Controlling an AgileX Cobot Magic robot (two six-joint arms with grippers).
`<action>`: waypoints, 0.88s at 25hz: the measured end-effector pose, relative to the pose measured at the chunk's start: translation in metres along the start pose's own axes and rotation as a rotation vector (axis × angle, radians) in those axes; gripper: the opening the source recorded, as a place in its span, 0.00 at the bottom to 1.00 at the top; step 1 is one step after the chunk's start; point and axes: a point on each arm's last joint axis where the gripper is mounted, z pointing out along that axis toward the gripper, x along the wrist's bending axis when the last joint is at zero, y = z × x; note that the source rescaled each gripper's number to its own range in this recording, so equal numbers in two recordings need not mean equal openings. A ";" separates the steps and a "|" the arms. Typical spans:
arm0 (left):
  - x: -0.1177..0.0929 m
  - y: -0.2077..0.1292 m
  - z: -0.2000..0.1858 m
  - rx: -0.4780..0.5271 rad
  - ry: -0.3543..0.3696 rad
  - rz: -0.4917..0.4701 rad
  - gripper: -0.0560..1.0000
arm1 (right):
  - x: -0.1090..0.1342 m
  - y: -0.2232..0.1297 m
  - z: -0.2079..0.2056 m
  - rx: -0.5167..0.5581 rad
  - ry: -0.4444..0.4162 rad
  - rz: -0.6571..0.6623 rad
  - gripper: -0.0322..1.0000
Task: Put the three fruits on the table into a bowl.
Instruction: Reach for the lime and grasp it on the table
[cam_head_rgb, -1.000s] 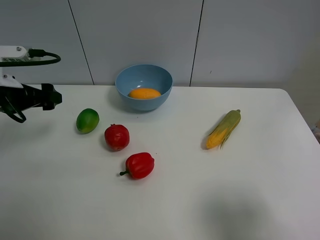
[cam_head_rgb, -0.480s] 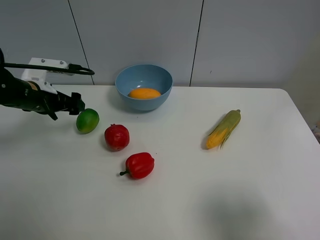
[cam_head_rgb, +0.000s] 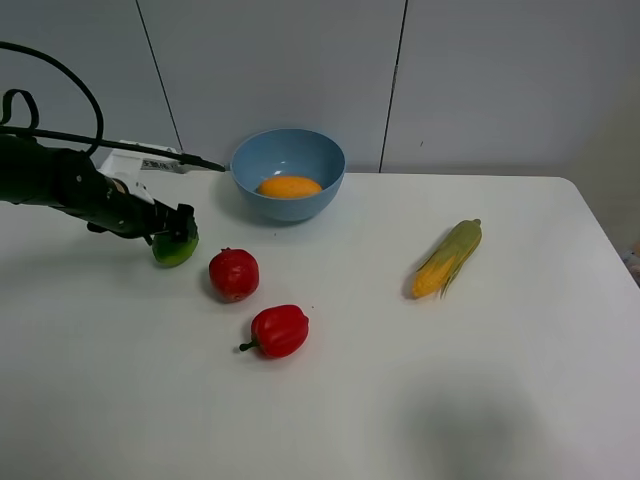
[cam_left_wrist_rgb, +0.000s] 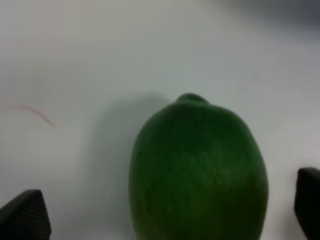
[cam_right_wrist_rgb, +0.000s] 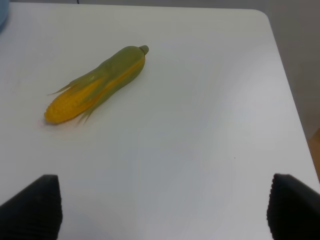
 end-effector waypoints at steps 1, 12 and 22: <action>0.000 -0.001 0.003 0.001 0.001 0.004 1.00 | 0.000 0.000 0.000 0.000 0.000 0.000 0.44; 0.001 -0.007 0.025 -0.008 0.007 0.012 1.00 | 0.000 0.000 0.000 0.000 0.000 0.000 0.44; -0.003 -0.001 0.037 -0.024 0.001 -0.015 0.87 | 0.000 0.000 0.000 0.000 0.000 0.000 0.44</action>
